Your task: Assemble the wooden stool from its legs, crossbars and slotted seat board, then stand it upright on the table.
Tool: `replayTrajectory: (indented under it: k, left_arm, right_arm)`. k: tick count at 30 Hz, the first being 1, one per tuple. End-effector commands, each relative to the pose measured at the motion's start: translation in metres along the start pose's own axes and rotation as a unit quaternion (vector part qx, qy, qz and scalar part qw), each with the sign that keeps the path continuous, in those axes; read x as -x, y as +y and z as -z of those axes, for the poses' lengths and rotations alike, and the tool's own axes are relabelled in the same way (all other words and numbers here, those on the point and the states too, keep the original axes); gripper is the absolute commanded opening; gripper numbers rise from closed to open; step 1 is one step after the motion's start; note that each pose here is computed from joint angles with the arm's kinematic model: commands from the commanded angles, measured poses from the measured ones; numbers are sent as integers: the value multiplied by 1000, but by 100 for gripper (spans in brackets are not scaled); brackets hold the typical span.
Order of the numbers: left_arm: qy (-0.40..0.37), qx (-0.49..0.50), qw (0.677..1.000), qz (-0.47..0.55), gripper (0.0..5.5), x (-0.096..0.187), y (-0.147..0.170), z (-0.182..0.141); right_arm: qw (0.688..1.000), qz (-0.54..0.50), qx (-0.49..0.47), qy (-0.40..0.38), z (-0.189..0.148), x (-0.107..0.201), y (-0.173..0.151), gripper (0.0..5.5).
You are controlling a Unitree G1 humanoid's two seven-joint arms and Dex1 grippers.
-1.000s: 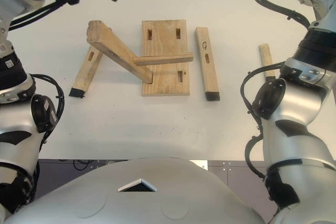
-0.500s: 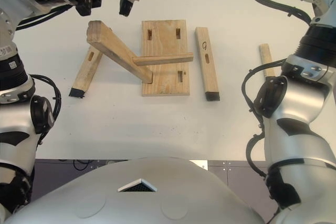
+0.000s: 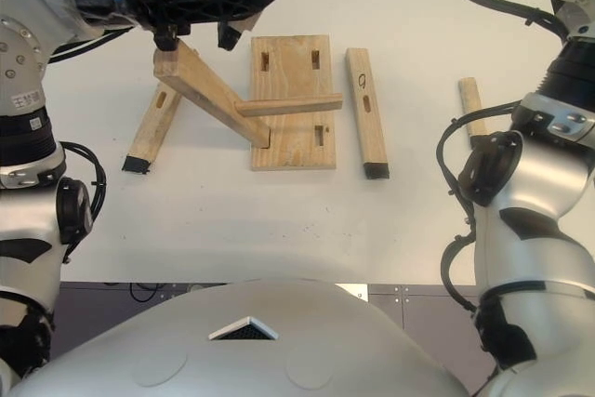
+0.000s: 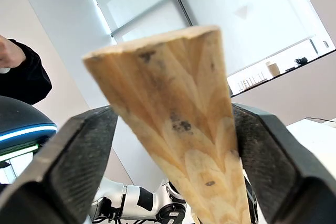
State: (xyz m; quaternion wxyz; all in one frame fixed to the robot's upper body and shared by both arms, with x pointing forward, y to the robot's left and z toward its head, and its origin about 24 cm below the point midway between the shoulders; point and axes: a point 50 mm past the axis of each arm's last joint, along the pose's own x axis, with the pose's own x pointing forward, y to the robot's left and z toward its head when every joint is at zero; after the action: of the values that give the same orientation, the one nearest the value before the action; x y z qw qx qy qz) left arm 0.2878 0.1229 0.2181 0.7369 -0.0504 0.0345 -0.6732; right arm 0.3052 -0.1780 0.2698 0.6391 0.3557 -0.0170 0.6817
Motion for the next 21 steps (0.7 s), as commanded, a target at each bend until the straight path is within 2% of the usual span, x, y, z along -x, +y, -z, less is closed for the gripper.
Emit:
replayTrajectory:
  k: [1, 5, 12, 13, 19, 21]
  left_arm:
    - [13, 15, 1000, -10, 199, 1, 3, 11]
    - [17, 15, 1000, -10, 199, 1, 3, 13]
    - [8, 13, 1000, -26, 199, 2, 10, 11]
    - [3, 11, 999, -30, 236, 3, 12, 9]
    - [-19, 14, 999, -37, 326, 7, 14, 4]
    - [-49, 19, 998, -47, 332, 10, 16, -1]
  right_arm:
    - [1000, -16, 15, 3, -8, -8, 9, 311]
    - [1000, -7, 16, 1, -8, -8, 7, 257]
    - [999, 2, 33, -7, -8, -13, 4, 250]
    - [999, 10, 46, -9, -8, -14, 4, 247]
    - [988, 98, 121, 8, 0, -11, -12, 210]
    - [982, 122, 141, 14, 2, -7, -16, 206]
